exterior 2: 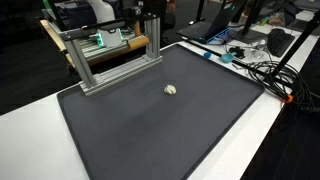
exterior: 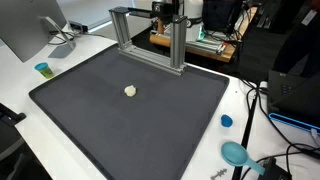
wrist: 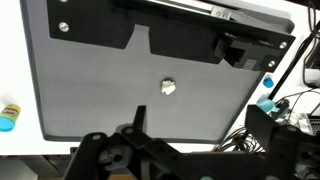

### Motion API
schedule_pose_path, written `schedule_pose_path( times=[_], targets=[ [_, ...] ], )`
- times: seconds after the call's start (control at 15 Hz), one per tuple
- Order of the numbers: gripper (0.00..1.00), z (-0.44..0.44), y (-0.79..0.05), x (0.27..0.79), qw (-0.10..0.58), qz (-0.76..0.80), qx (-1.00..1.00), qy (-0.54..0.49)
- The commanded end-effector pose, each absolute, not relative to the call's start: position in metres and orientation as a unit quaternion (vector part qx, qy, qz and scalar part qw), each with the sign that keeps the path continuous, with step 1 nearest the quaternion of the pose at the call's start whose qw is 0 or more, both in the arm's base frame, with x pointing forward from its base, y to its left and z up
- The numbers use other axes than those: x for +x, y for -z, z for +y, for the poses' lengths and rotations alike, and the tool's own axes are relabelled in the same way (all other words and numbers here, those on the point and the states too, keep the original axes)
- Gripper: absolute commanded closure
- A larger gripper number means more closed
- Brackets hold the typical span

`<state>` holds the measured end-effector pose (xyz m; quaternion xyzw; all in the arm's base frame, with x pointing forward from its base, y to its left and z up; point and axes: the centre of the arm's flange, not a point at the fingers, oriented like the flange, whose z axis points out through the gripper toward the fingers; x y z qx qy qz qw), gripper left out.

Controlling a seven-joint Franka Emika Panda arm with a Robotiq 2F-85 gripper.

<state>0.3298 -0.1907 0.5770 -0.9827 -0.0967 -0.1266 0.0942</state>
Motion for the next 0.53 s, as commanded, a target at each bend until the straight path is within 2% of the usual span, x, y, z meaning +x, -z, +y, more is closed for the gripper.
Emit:
schedule_pose_path(
  times=[0.0,0.47],
  targets=[
    [0.0,-0.191,-0.577,0.33,0.094,-0.097,-0.983,0.127],
    [0.0,-0.11,-0.553,0.391,0.064,-0.021,-0.995,0.069]
  ],
)
